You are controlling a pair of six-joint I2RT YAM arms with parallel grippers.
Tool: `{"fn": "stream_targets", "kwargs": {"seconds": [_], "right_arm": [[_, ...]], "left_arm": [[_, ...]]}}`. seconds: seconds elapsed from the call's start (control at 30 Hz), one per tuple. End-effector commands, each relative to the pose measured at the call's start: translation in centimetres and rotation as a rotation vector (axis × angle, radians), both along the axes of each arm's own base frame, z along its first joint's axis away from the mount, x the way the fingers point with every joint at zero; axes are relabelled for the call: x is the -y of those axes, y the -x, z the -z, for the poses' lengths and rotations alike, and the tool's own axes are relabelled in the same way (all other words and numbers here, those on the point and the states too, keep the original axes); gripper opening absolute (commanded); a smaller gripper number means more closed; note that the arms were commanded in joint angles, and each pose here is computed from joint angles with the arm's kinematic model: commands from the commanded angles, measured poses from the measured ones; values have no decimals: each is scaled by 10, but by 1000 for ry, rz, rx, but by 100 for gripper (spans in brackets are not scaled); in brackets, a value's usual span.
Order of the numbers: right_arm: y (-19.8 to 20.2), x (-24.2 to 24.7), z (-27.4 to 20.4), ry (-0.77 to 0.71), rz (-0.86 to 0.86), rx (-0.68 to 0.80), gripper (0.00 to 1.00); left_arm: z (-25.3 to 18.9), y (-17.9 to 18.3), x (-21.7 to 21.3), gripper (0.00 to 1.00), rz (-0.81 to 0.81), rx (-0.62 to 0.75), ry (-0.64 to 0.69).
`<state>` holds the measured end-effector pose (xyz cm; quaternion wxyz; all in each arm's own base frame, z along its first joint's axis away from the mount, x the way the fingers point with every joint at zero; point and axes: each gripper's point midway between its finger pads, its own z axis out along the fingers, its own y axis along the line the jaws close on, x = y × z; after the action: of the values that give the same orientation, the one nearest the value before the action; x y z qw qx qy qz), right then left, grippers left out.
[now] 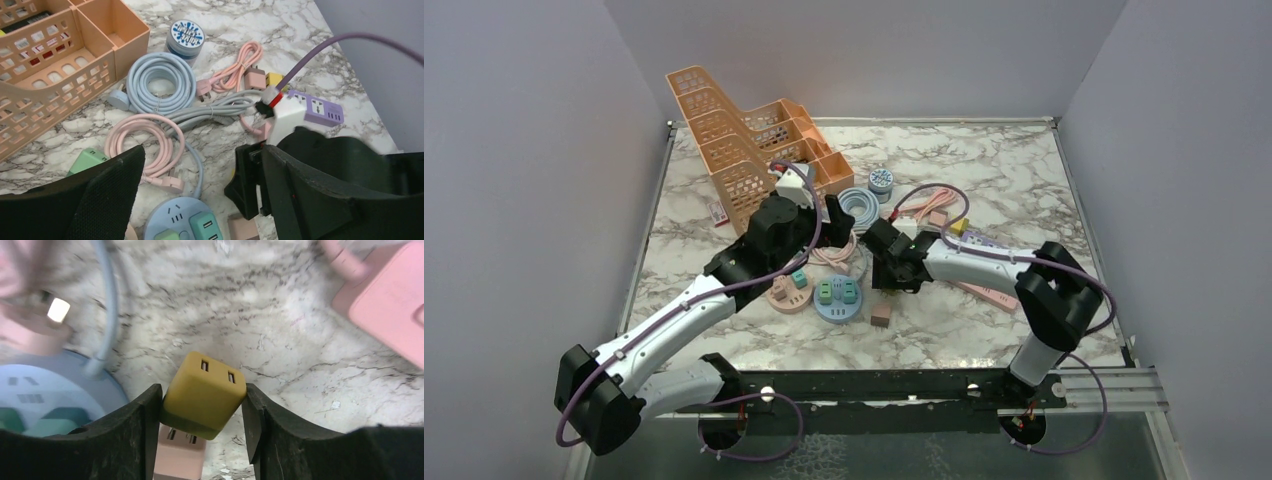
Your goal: Insert the plug
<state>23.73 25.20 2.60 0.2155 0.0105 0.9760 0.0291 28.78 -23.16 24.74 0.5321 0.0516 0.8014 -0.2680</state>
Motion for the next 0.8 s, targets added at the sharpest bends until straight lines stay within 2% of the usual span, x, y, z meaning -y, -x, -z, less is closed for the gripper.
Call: {"fn": "stream_targets", "kwargs": {"seconds": [0.0, 0.13, 0.27, 0.47, 0.6, 0.77], "right_arm": [[-49, -9, -67, -121, 87, 303, 40], [-64, -6, -124, -219, 152, 460, 40], [-64, -4, -165, -334, 209, 517, 41], [-54, -6, -209, -507, 267, 533, 41], [-49, -12, -233, -624, 296, 524, 41], [-42, -23, -252, -736, 285, 503, 42]], "left_arm": [[16, 4, 11, 93, 55, 9, 2], [27, 10, 24, 97, 129, 13, 29], [24, 16, 37, 97, 200, 48, 83], [-3, 34, 65, 96, 387, 169, 226], [-12, 42, 79, 95, 477, 220, 267], [-20, 42, 85, 92, 492, 247, 322]]}}
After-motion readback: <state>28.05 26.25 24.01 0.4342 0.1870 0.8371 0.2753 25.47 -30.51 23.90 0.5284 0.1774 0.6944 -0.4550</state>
